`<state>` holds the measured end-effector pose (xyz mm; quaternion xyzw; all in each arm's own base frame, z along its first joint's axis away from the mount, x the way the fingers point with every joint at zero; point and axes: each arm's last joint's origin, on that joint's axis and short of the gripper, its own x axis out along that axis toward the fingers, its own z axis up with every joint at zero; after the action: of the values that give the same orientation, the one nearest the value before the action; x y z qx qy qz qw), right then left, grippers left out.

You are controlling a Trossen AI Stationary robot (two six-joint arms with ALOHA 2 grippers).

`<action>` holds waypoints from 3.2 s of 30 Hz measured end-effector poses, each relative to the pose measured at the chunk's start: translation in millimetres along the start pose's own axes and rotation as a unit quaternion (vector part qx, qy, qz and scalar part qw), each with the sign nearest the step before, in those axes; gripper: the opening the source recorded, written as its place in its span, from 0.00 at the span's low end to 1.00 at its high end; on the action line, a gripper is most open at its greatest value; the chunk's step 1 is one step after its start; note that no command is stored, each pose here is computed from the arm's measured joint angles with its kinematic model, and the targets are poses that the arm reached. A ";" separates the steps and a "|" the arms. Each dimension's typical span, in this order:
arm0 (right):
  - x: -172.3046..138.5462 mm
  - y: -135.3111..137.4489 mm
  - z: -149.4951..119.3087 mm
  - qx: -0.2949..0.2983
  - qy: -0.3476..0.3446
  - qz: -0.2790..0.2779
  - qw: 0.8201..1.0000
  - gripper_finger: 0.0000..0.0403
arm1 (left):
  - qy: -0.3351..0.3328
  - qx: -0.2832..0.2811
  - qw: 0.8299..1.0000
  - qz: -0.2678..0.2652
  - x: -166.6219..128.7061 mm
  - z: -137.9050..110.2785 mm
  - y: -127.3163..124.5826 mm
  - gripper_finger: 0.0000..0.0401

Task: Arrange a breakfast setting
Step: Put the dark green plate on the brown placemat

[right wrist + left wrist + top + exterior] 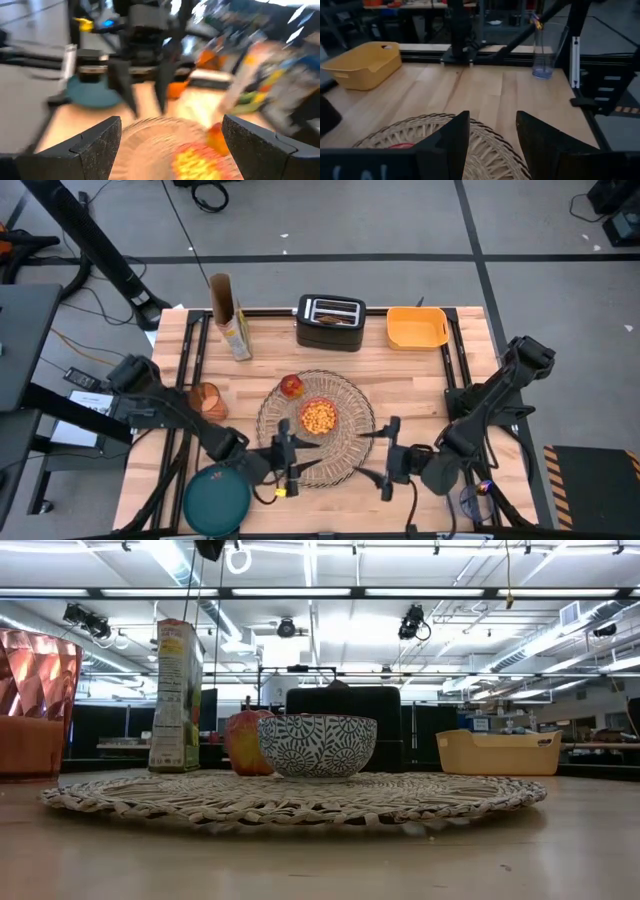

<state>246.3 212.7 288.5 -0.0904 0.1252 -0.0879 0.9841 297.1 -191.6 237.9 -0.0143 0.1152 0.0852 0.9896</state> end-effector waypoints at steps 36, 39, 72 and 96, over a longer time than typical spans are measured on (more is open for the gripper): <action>133.2 -230.0 5.7 0.056 0.171 -0.113 0.977 0.81 | 0.095 0.114 0.989 -0.012 -57.7 5.1 10.0 0.43; 144.2 -239.5 -0.7 0.050 0.169 -0.093 0.980 0.78 | 0.096 0.114 0.989 -0.004 -55.0 6.9 14.2 0.43; 148.7 -223.1 -4.8 -0.022 0.188 -0.143 0.971 0.73 | 0.450 -0.349 0.819 -0.072 -126.4 -35.5 -97.2 0.43; 151.0 -244.5 -8.6 0.012 0.188 -0.155 0.970 0.73 | 0.518 -0.256 0.815 0.039 -104.8 -103.3 -102.4 0.29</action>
<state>351.2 -55.0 294.4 -0.0784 0.2918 -0.2563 0.9182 190.9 -314.8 162.4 -0.3046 0.5851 0.1300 0.7403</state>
